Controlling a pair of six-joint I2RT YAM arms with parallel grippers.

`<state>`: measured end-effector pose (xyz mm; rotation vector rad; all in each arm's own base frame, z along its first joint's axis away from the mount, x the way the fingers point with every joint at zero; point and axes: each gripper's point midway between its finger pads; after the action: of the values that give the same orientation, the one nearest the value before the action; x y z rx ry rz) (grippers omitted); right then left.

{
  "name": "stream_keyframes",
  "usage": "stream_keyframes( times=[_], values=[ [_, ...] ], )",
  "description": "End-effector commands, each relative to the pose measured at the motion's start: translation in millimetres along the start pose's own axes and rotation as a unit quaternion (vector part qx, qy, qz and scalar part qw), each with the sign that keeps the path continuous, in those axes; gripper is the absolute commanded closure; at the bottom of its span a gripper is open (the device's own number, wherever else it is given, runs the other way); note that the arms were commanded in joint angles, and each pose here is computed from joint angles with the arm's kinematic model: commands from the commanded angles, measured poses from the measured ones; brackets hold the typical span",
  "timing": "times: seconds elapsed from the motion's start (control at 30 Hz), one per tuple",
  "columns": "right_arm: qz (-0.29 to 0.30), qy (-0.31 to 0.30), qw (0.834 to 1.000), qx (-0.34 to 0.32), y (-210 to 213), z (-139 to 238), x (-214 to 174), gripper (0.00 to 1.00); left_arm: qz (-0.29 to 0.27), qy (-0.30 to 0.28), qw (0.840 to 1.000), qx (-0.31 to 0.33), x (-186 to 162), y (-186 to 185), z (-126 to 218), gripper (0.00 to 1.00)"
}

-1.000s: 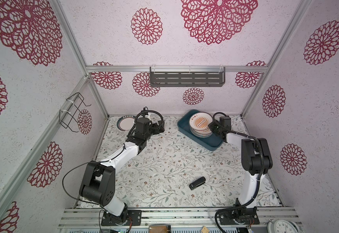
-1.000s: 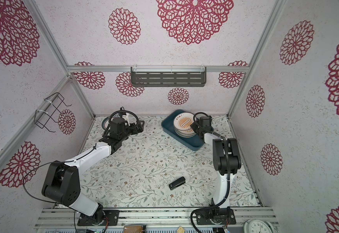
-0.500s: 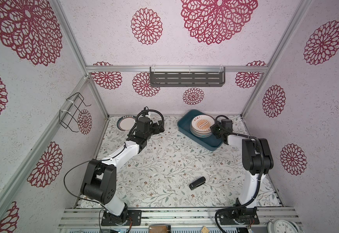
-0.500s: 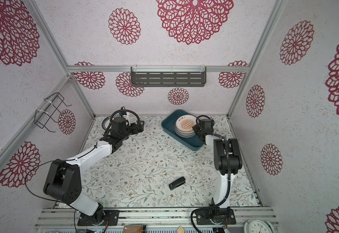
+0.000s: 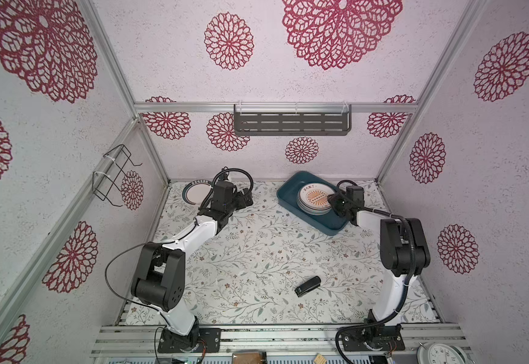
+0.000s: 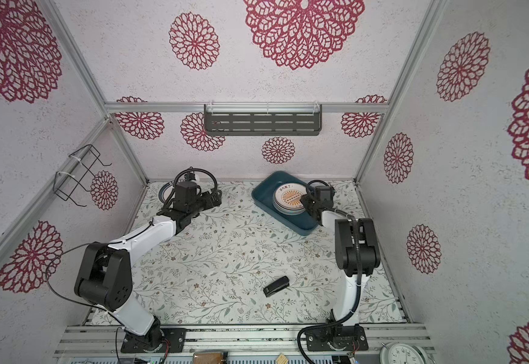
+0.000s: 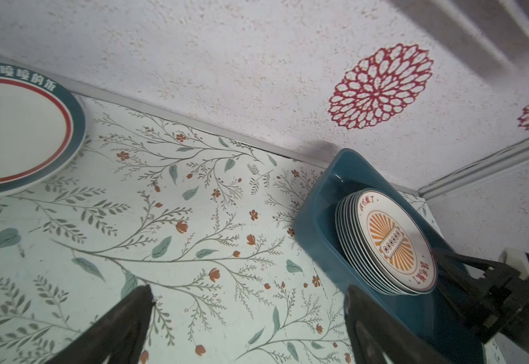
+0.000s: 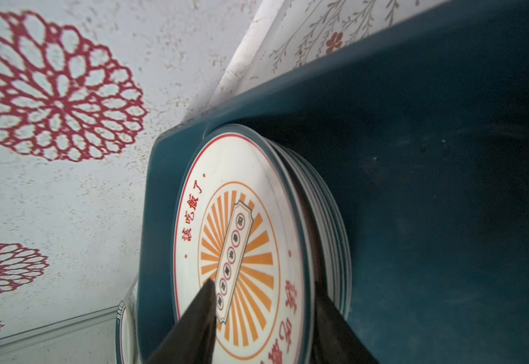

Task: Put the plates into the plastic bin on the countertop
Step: 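Lower the plate onto the stack with the right gripper while the left withdraws, then open the right gripper over the stack while the left moves to the green-rimmed plate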

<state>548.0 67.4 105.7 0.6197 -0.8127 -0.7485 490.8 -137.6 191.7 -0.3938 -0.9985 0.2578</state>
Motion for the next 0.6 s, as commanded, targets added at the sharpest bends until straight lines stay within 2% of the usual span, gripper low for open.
stream_keyframes(
  times=[0.0, 0.23, 0.57],
  values=[
    [0.019, -0.007, 1.0, 0.002, 16, 16, 10, 0.45, 0.039, 0.007, 0.998, 0.051, 4, 36, -2, 0.03],
    [0.048, -0.014, 0.999, -0.009, 22, 32, 13, 0.27, 0.089, 0.018, 0.987, 0.133, 8, 103, 8, 0.03],
    [0.131, -0.035, 0.991, -0.003, 63, 78, 5, 0.08, 0.144, 0.04, 0.978, 0.148, 0, 147, 18, 0.03]
  ],
)
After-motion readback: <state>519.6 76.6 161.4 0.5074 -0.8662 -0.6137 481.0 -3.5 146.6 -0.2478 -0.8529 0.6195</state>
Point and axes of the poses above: each gripper's point midway between its finger pads, its own z axis back along the fingers, its own y axis along the line the jaws close on, x = y × z, and after that the axes turned 1 degree about z, right-handed
